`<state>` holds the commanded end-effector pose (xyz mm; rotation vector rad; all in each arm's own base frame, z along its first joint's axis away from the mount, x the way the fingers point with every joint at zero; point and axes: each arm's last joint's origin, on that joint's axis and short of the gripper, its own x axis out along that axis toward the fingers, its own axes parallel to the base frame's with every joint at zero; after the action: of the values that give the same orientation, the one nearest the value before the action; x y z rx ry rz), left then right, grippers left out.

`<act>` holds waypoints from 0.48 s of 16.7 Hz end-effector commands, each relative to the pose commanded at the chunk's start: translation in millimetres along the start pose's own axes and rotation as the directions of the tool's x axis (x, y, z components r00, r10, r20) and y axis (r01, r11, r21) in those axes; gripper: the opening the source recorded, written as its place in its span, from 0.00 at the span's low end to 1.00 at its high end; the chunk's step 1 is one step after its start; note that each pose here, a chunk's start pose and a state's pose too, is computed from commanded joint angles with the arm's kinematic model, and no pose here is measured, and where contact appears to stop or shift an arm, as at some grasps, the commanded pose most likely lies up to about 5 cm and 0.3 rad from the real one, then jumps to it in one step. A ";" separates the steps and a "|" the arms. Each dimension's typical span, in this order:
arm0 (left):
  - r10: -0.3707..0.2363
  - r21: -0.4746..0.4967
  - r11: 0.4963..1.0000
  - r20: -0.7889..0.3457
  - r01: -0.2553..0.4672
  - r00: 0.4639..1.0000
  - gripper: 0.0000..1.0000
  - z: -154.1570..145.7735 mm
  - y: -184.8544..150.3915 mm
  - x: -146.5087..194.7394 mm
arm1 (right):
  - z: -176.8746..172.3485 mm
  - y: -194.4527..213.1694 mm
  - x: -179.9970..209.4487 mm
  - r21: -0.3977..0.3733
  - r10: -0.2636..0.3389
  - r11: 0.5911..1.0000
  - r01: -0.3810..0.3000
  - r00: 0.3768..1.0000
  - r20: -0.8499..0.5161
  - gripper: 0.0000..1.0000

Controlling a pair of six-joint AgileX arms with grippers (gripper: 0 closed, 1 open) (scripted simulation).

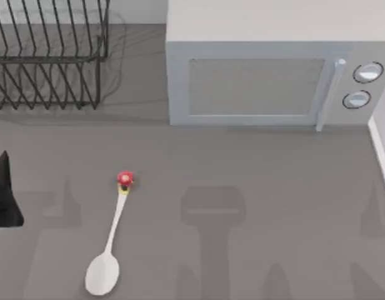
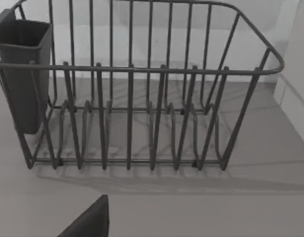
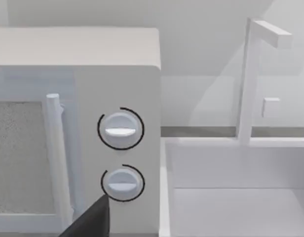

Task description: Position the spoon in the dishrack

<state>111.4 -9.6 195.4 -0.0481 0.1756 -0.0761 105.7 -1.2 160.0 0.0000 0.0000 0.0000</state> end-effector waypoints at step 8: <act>-0.087 -0.060 0.996 -0.643 0.064 0.761 1.00 53.1 -39.4 74.3 | 0.0 0.0 0.0 0.000 0.000 1.000 0.000 1.000 0.000 1.00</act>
<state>191.0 -52.6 237.0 -0.0620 0.8765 -0.1707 105.7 -1.2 160.0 0.0000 0.0000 0.0000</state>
